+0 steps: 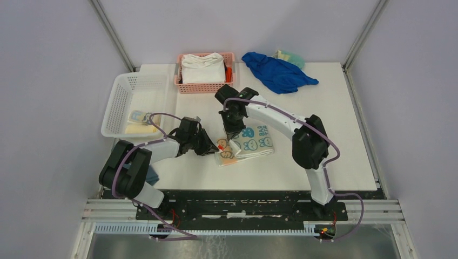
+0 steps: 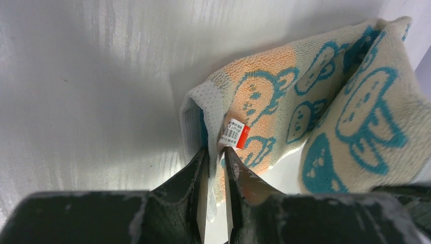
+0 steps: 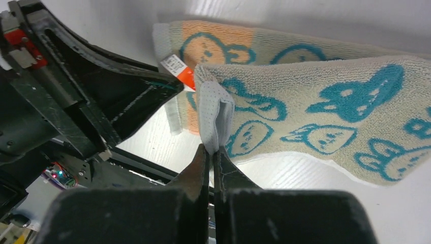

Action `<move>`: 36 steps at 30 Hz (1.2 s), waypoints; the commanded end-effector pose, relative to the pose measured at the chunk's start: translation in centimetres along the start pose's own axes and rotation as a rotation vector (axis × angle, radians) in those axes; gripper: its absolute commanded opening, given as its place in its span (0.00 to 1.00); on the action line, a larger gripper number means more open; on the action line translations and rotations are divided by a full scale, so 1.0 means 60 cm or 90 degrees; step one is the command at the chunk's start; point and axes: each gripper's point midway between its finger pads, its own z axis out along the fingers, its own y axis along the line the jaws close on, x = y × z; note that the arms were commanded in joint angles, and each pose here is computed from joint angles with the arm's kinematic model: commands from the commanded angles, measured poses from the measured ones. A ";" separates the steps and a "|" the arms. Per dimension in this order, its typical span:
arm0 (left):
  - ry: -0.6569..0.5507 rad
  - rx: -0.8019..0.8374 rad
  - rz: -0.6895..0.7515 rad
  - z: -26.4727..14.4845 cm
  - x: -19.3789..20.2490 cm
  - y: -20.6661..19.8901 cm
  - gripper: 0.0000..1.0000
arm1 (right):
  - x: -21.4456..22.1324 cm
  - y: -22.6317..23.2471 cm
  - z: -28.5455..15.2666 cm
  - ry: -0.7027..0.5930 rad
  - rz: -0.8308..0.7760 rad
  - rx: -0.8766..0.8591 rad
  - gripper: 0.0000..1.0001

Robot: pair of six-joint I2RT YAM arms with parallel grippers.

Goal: Roll the towels
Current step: Fold the towel at the center of the board.

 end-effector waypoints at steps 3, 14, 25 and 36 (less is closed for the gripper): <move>-0.020 0.013 -0.012 0.003 -0.007 -0.012 0.23 | -0.002 0.046 0.000 -0.002 -0.010 -0.006 0.01; -0.034 0.008 -0.014 -0.003 -0.010 -0.011 0.23 | -0.003 0.049 0.057 -0.001 0.012 0.012 0.02; -0.038 0.001 -0.018 -0.001 -0.008 -0.006 0.23 | -0.014 0.062 0.094 -0.012 0.012 -0.012 0.12; -0.056 -0.033 -0.007 -0.010 -0.015 0.008 0.23 | -0.001 0.057 -0.014 -0.078 -0.081 -0.071 0.45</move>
